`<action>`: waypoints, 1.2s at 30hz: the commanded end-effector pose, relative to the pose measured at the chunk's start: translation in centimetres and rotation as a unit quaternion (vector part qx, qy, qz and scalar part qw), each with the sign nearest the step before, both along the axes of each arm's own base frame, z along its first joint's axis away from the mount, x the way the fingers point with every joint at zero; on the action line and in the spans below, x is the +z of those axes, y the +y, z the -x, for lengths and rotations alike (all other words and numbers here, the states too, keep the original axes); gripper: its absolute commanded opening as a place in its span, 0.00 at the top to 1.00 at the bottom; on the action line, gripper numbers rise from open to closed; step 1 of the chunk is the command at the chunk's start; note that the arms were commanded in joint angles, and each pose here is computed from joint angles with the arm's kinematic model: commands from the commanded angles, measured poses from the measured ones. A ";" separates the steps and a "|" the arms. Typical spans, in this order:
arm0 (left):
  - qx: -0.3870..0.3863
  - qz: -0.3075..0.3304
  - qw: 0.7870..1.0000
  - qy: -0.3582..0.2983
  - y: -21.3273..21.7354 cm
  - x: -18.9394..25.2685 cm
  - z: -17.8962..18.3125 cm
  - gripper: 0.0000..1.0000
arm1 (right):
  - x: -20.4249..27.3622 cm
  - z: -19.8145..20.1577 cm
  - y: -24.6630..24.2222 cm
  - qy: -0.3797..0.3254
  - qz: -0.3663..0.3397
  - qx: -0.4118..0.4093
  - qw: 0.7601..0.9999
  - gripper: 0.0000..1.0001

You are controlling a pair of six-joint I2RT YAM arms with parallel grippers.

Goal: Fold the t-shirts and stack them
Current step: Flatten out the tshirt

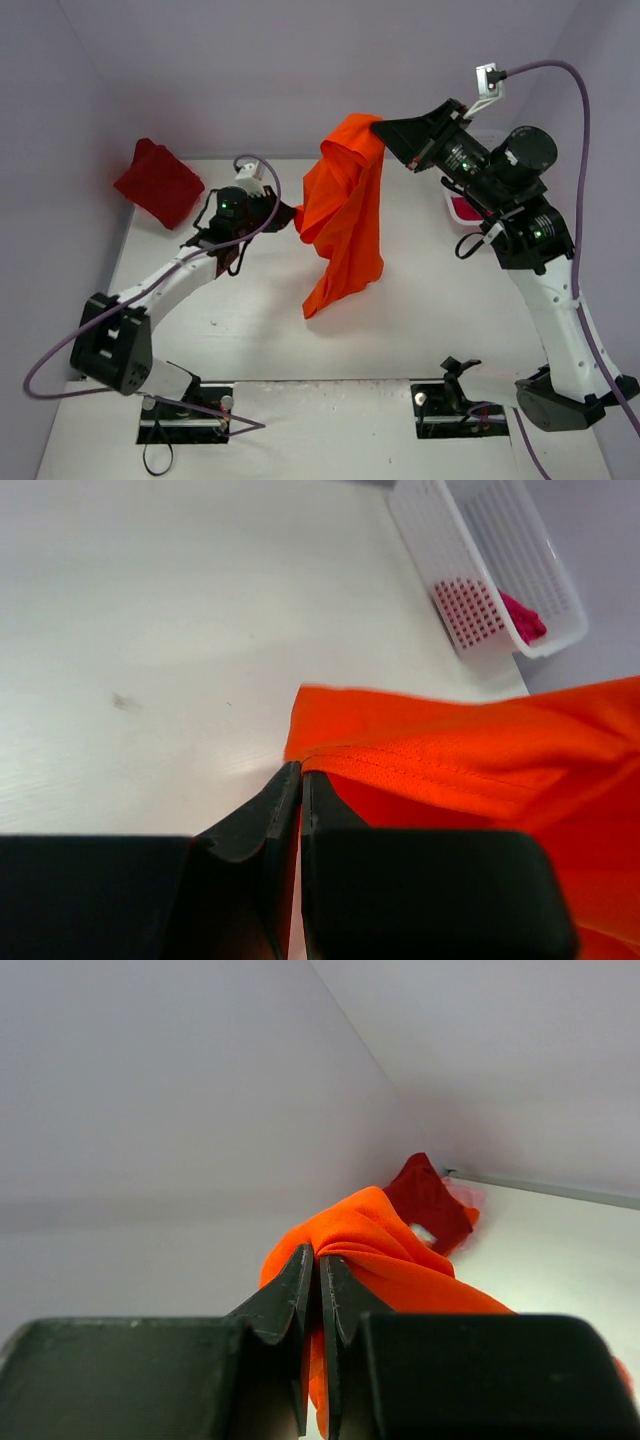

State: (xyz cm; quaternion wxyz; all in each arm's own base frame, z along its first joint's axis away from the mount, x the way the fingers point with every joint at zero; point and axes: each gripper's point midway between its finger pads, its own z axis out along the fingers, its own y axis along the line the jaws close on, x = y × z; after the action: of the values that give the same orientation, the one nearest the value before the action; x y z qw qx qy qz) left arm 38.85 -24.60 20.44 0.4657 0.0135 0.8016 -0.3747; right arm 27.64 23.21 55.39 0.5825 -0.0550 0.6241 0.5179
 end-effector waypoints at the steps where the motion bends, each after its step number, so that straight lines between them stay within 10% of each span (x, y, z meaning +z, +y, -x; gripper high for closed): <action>1: 0.058 -0.067 0.994 -0.065 3.6 5.0 0.5 1.00 | 2.9 2.2 -2.1 -0.066 -0.014 -0.031 0.997 1.00; 36: 0.183 -0.159 0.956 -0.166 15.3 21.4 12.0 1.00 | -11.5 6.3 -5.3 0.077 0.102 -0.055 0.990 1.00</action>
State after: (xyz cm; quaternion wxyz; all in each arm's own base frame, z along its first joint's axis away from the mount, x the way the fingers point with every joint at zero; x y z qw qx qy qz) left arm 27.85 -10.15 38.15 0.6094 0.0048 0.7797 -0.1437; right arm 21.21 17.78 43.85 0.5425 -0.0307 0.7257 0.4220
